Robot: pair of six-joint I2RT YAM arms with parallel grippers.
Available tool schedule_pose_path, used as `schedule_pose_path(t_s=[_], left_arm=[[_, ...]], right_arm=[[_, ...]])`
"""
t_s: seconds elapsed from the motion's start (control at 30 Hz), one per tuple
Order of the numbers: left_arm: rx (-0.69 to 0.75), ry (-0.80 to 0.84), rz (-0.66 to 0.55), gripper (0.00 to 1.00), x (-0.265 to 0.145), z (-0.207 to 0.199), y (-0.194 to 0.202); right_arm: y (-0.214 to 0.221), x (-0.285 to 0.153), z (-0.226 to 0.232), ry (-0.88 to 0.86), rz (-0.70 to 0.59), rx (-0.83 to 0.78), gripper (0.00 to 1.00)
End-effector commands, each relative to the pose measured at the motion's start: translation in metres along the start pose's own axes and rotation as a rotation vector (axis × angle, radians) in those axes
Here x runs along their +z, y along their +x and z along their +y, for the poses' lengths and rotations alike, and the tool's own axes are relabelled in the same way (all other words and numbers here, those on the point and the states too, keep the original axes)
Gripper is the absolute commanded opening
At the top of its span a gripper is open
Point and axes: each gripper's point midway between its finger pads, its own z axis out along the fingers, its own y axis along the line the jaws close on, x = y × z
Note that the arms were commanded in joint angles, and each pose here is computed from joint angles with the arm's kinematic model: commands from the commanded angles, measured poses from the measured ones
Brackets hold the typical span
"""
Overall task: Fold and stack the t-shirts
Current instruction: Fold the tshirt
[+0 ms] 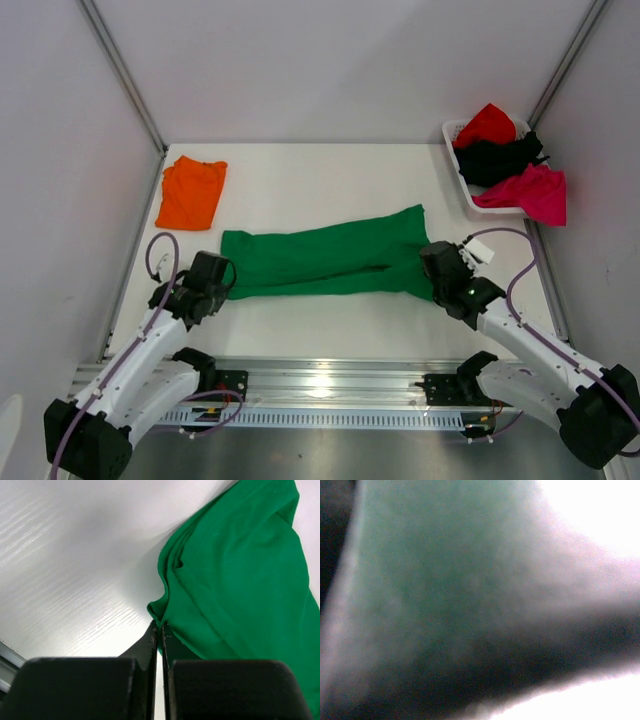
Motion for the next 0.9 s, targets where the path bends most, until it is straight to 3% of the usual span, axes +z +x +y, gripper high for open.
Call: schedule_pose_path(t_s=[0.0,0.37,0.6,0.87], left_arm=[[0.04,0.052,-0.035,0.01,-0.006,-0.034,-0.016],[0.102,0.051,-0.017,0.01,0.001,-0.075,-0.019],[0.085,0.022,-0.034,0.01,0.016,-0.101,-0.033],[0.057,-0.013,0.003,0.01,0.022,-0.12,-0.036]], right_arm=[[-0.026,0.005,0.018,-0.031,-0.081,0.005,0.0],[-0.066,0.031,0.036,-0.034,-0.148,0.019,0.0],[-0.073,0.064,0.047,-0.037,-0.116,-0.02,0.0],[-0.085,0.089,0.093,-0.134,-0.072,-0.08,0.0]])
